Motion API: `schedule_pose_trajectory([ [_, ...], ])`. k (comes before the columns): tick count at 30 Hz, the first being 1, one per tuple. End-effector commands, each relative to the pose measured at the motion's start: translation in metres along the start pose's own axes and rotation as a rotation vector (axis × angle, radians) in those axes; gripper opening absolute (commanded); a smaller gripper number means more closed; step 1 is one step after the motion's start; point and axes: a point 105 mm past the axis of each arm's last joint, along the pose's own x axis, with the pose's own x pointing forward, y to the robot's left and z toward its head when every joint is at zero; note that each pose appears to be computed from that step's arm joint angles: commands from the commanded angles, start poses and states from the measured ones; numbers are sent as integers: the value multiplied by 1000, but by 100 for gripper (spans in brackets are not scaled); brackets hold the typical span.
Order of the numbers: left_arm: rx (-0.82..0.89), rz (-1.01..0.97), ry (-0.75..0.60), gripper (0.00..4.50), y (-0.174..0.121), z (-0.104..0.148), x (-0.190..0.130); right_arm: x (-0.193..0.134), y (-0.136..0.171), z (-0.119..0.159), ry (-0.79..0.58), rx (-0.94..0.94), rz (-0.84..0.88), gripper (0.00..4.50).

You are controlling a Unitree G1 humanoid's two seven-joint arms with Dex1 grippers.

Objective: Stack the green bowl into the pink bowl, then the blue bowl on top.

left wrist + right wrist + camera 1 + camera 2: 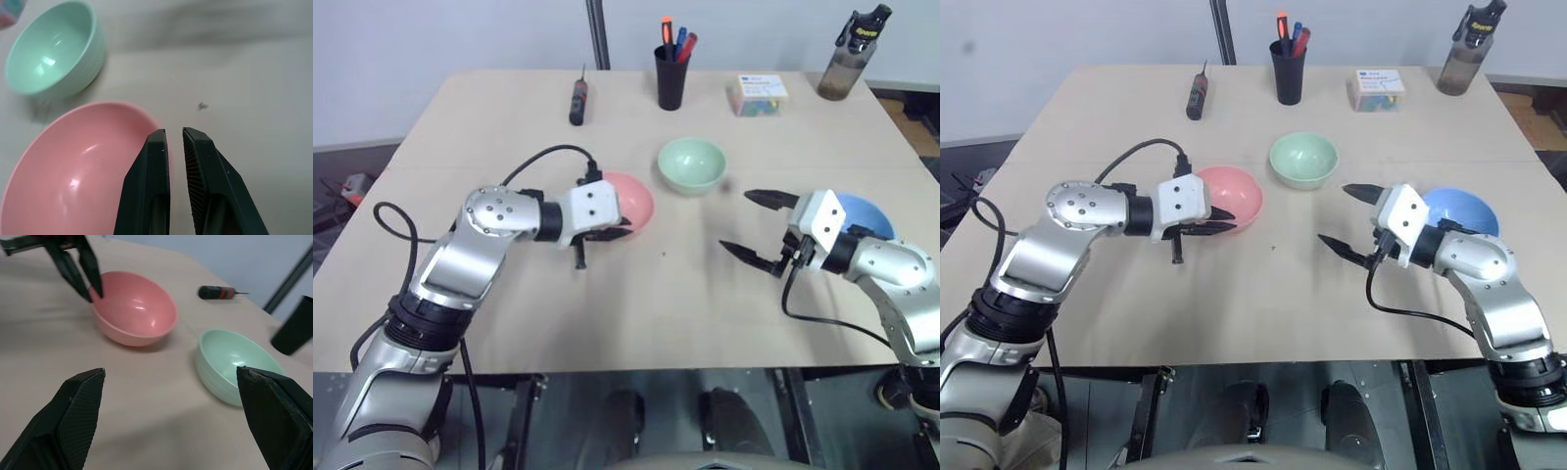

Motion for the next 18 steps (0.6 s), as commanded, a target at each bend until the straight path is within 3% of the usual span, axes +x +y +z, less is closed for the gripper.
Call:
schedule_pose_trajectory([
  [1,73,-28,-32,62,-2,11,6,-7,-5,15,-25,-50,-43,450],
  [6,114,-85,-91,62,-8,21,17,-10,-3,15,-12,-57,-57,450],
  [11,103,35,-73,62,19,20,4,-12,-3,17,-11,-59,-67,450],
  [14,103,106,1,132,28,12,-11,-11,-2,16,-13,-55,-71,450],
  [16,105,151,24,195,31,11,-17,-10,-2,16,-18,-54,-70,450],
  [17,110,165,34,248,32,11,-19,-10,-3,16,-19,-53,-69,450],
  [18,117,164,58,254,31,8,-22,-9,-3,16,-21,-53,-68,450],
])
